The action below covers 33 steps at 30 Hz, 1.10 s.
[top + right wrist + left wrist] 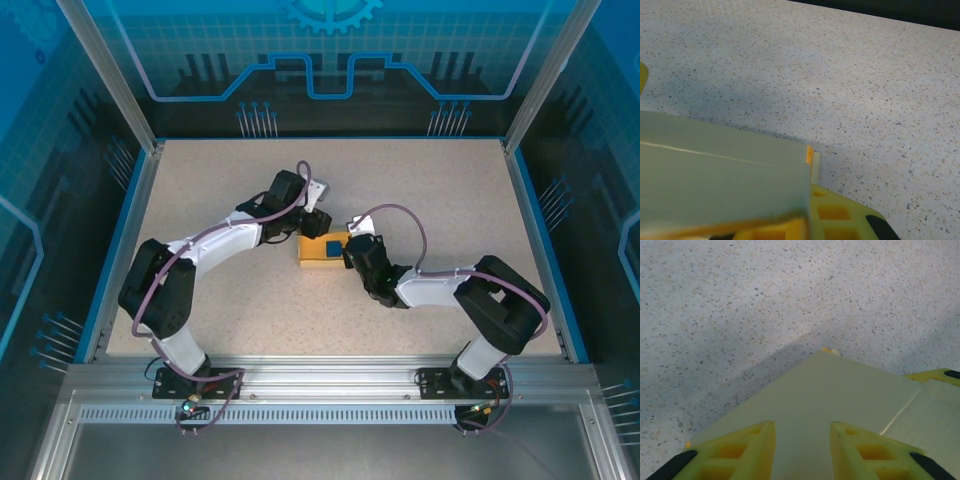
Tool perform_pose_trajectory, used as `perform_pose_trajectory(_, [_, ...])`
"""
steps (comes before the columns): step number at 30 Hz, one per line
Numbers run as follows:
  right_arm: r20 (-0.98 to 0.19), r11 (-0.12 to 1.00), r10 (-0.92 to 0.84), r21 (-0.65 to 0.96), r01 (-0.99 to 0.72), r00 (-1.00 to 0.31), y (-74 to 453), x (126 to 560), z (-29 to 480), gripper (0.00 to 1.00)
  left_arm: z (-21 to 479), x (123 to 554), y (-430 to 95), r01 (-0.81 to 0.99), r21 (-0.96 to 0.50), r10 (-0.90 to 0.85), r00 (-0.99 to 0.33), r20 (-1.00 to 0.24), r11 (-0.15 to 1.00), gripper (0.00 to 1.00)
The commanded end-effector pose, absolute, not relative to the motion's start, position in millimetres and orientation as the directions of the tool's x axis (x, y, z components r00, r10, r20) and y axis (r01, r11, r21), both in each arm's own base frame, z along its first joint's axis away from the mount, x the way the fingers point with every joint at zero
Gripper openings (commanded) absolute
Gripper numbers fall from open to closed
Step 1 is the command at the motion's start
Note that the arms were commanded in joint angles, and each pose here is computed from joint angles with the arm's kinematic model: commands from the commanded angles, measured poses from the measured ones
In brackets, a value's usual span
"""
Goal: Fold the paper box
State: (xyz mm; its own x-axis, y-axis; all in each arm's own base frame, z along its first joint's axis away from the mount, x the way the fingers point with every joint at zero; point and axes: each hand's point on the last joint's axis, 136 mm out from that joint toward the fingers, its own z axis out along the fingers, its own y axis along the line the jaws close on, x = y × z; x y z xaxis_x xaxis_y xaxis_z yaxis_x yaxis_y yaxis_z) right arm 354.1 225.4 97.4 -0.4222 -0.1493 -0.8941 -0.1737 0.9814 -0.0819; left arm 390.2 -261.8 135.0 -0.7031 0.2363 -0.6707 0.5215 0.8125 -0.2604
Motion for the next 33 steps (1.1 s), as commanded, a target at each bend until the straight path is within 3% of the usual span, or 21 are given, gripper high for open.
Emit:
perform_pose_trajectory(1, [-0.840, 0.968, -0.235, -0.154, -0.200, -0.489, 221.3, 341.7, 68.0, 0.05, 123.9, 378.0, -265.9, 0.548, -0.260, 0.286, -0.717, -0.635, 0.795, 0.35])
perform_pose_trajectory(11, [-0.838, 0.969, -0.232, -0.155, -0.192, -0.493, 216.9, 337.5, 66.2, 0.08, 105.7, 358.8, -271.6, 0.550, -0.266, 0.303, -0.731, -0.611, 0.792, 0.35])
perform_pose_trajectory(33, [-0.818, 0.964, -0.256, -0.180, -0.193, -0.516, 198.8, 314.6, 65.6, 0.28, 81.9, 343.3, -283.0, 0.554, -0.265, 0.329, -0.746, -0.578, 0.789, 0.36])
